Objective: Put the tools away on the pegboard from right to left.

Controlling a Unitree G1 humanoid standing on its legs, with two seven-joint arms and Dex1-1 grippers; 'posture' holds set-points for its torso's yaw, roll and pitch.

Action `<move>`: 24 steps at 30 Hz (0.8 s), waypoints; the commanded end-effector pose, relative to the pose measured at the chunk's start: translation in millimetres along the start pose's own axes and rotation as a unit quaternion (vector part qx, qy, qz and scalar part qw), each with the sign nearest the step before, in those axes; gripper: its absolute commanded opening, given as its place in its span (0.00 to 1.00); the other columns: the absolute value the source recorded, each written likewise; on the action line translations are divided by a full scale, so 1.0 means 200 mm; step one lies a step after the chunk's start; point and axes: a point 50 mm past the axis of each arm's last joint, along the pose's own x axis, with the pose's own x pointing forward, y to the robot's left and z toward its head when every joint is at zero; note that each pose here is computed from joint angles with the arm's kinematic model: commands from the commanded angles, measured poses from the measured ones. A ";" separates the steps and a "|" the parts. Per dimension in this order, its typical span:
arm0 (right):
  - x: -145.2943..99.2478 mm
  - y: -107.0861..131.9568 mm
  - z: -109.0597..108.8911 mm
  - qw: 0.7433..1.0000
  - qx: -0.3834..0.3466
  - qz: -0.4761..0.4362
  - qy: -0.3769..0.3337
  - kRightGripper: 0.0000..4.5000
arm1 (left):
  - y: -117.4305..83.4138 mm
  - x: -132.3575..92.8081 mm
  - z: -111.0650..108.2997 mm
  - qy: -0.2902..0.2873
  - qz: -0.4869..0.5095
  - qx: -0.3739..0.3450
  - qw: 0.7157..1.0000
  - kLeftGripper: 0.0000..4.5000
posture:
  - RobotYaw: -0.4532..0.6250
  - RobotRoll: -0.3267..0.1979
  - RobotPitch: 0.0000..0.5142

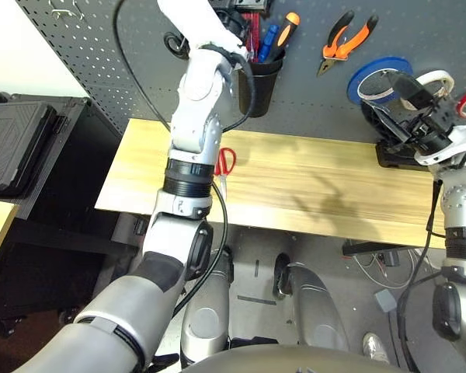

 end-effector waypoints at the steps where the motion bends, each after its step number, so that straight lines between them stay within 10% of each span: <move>1: -0.03 0.05 -0.06 0.999 0.021 0.018 0.021 1.00 | -0.03 -0.12 -0.01 0.036 -0.042 0.018 0.998 0.99 | 0.60 0.62 0.48; 24: -0.14 0.38 -0.53 0.967 0.077 0.022 0.241 1.00 | 0.16 -0.72 -0.58 0.400 0.088 0.113 0.905 0.99 | 0.68 0.62 0.68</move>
